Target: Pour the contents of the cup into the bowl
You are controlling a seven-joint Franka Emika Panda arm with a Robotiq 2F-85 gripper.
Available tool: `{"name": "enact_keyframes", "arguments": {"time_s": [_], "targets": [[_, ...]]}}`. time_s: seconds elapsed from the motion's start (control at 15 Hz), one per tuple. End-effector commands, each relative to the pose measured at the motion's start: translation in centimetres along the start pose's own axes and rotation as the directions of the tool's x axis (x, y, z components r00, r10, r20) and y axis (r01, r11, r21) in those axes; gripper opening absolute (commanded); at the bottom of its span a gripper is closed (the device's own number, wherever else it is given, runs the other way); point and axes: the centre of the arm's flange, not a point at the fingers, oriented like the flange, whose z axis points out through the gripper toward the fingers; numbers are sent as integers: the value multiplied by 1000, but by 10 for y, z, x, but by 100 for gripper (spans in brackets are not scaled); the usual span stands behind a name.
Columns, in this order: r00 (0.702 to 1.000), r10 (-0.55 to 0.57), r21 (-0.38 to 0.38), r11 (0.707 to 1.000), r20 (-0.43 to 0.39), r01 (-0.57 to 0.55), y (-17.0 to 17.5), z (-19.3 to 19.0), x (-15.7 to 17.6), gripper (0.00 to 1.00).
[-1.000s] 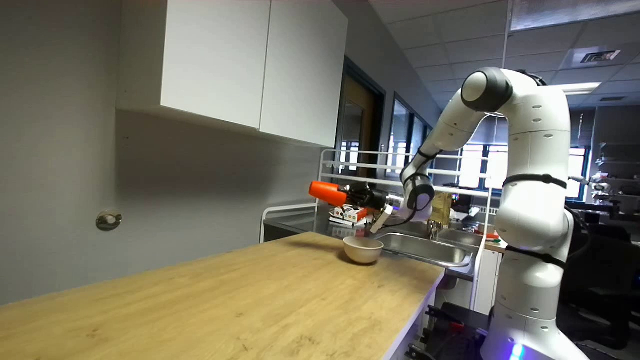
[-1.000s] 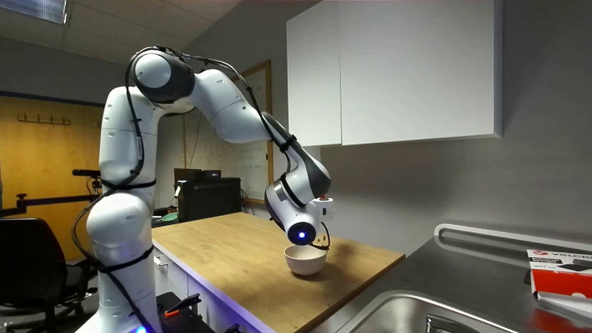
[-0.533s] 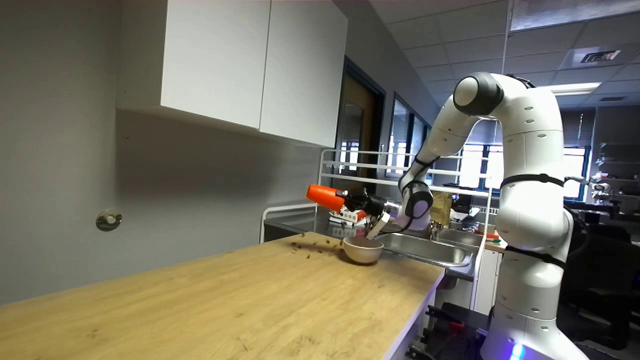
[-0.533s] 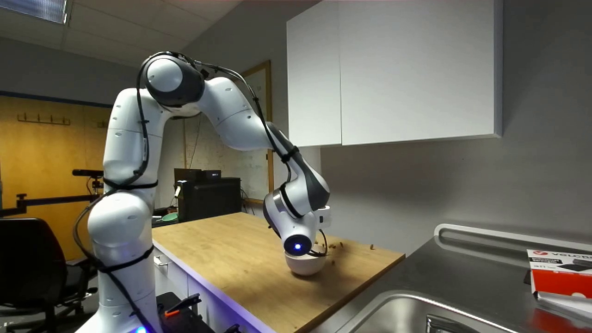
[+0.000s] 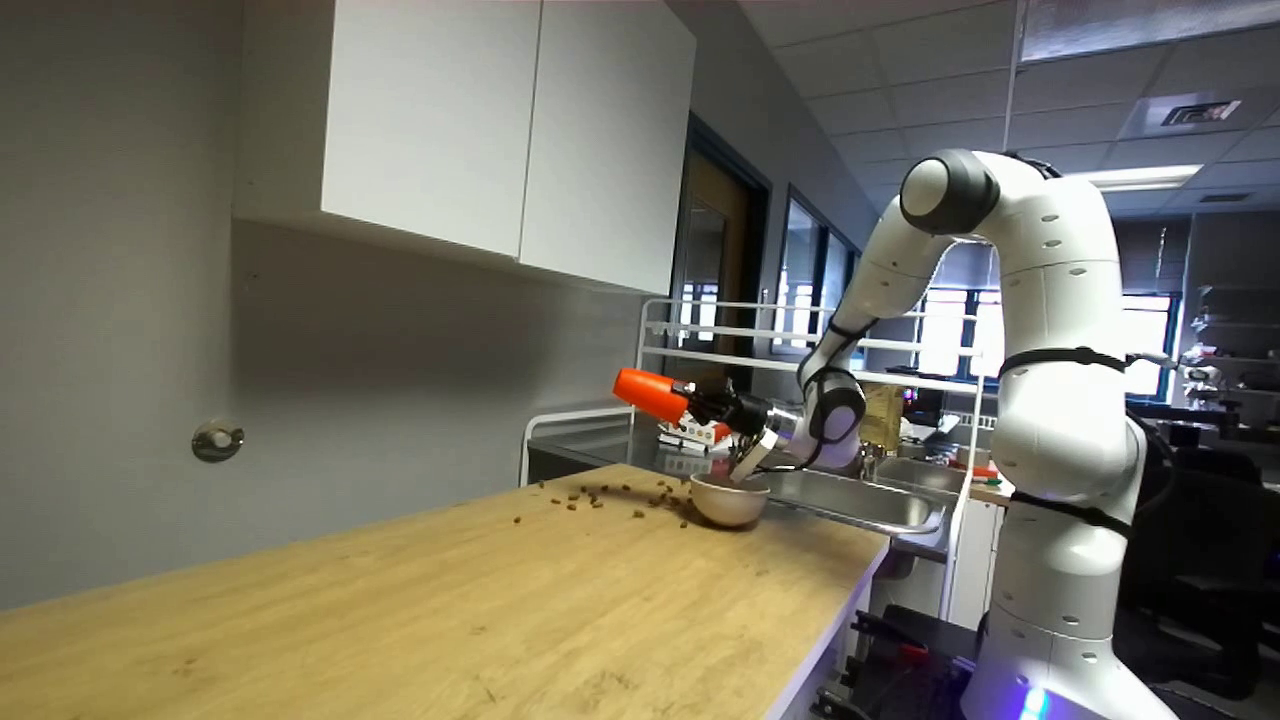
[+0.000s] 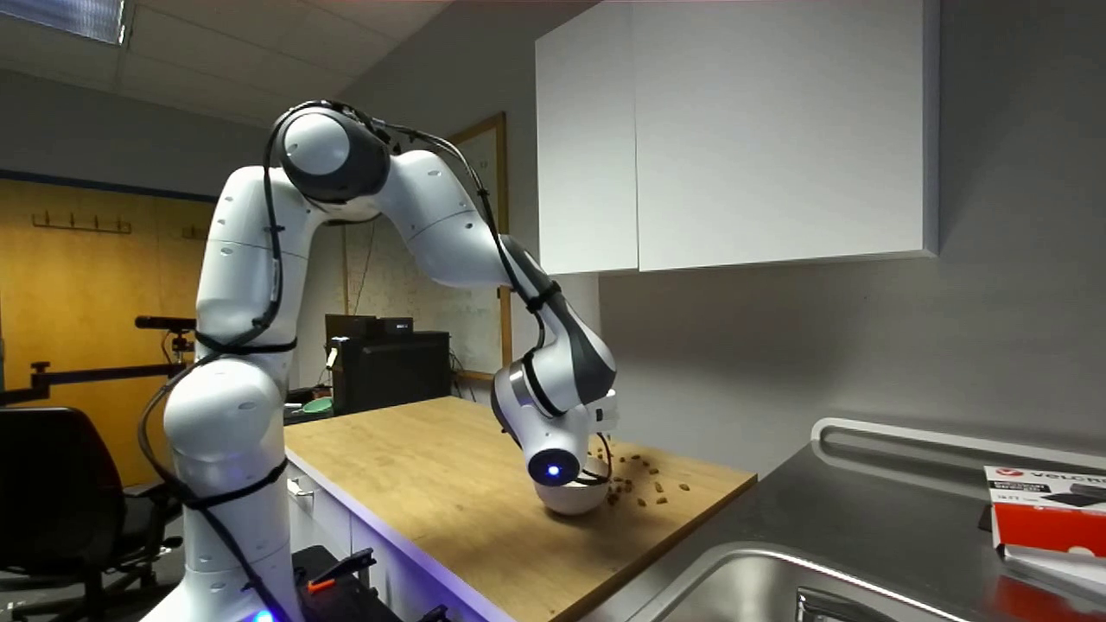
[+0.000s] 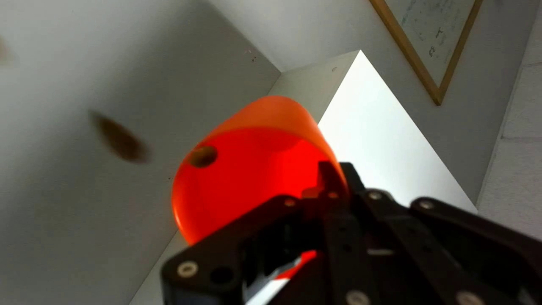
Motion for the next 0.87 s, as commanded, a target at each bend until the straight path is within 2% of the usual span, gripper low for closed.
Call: {"name": "enact_keyframes", "arguments": {"time_s": [0.0,0.53,0.67,0.8], "targets": [[999,-19,9,1000,-30,19,-1,-1,-5,1],[999,-24,4,1000,-26,24,-1,3,-3,1],[1000,-6,-64,998,5,6,-3,5,-1,1],[997,9,-197,980,76,7,-4,9,-6,1]]}}
